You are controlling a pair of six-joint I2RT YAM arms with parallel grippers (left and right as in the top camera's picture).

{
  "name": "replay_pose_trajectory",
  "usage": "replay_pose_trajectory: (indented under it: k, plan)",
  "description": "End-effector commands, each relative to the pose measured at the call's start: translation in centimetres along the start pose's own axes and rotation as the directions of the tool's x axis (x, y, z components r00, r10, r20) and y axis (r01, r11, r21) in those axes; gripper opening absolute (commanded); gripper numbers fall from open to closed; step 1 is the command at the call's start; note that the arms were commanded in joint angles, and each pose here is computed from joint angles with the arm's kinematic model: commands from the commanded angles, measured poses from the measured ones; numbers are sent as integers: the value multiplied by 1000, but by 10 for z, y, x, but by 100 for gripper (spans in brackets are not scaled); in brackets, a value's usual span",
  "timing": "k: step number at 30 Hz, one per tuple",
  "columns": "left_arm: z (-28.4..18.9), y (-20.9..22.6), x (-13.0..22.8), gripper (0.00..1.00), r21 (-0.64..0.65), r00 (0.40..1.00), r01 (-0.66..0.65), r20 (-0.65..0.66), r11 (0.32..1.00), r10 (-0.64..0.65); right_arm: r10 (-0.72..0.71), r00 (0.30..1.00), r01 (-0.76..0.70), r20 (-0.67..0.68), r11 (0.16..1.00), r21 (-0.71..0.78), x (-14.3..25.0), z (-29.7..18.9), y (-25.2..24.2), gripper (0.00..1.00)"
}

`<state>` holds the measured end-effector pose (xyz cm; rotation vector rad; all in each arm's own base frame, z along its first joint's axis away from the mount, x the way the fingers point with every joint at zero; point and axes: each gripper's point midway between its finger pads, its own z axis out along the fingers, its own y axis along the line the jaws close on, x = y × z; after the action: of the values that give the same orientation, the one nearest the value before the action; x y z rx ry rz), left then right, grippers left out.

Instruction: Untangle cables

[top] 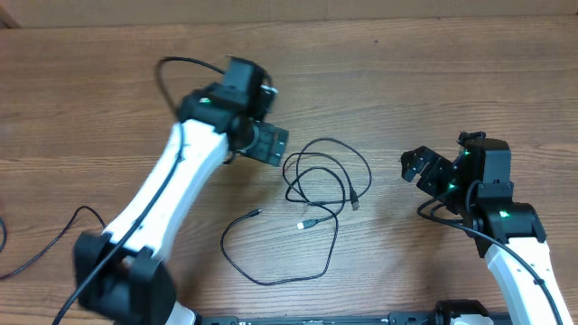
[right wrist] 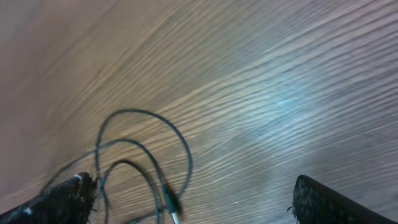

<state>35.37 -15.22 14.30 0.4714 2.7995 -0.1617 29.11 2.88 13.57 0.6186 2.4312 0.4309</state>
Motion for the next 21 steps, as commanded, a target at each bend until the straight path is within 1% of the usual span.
replay_pose_trajectory:
  k: [1, 3, 5, 6, 7, 8, 9, 10, 11, 13, 14, 15, 17, 19, 21]
  plan:
    - [34, -39, -1, 100, 130, 997, 49, -68, 990, -40, -34, 999, 34, -2, 999, -2, -1, -1, -3, 100]
    - [59, -55, 8, 100, 157, 985, 115, -144, 981, -92, -34, 999, 34, -3, 999, -1, -1, -1, -3, 100]
    - [74, -63, 17, 96, 154, 973, 150, -200, 977, -118, -34, 999, 34, -3, 999, -2, -1, -1, -3, 100]
    - [79, -67, 20, 92, 156, 970, 149, -216, 976, -113, -34, 999, 34, -3, 999, -2, -1, -1, -3, 100]
    - [86, -72, 24, 79, 164, 966, 145, -238, 976, -103, -34, 999, 34, -4, 999, -2, -1, -1, -3, 100]
    - [91, -78, 29, 64, 179, 961, 146, -261, 973, -96, -34, 999, 34, -4, 999, -2, -1, -1, -3, 100]
    - [93, -82, 31, 45, 194, 957, 149, -276, 969, -92, -34, 999, 34, -5, 999, -1, 0, -1, -3, 100]
    - [95, -88, 33, 19, 216, 953, 155, -288, 964, -89, -33, 999, 33, -7, 999, 0, 0, -1, -4, 100]
    - [95, -89, 33, 4, 221, 954, 155, -288, 963, -87, -33, 999, 33, -8, 999, 0, 0, -1, -4, 100]
    - [89, -92, 29, 4, 235, 957, 157, -276, 959, -89, -32, 999, 32, -9, 999, 1, 1, -1, -4, 100]
    - [81, -97, 24, 4, 268, 960, 160, -267, 950, -86, -32, 999, 32, -11, 999, 1, 1, -1, -4, 100]
    - [64, -104, 14, 4, 315, 965, 160, -248, 935, -82, -32, 999, 32, -14, 999, -6, 2, -1, -3, 100]
    - [43, -110, 0, 4, 357, 974, 148, -214, 922, -74, -32, 999, 32, -16, 999, -8, 2, -1, -2, 100]
    - [-6, -117, -31, 4, 402, 991, 111, -114, 909, -71, -31, 999, 31, -21, 1000, -5, 3, -2, -3, 100]
    - [-47, -122, -54, 4, 428, 998, 67, -10, 902, -69, -30, 999, 30, -27, 1000, -2, 5, -2, -4, 100]
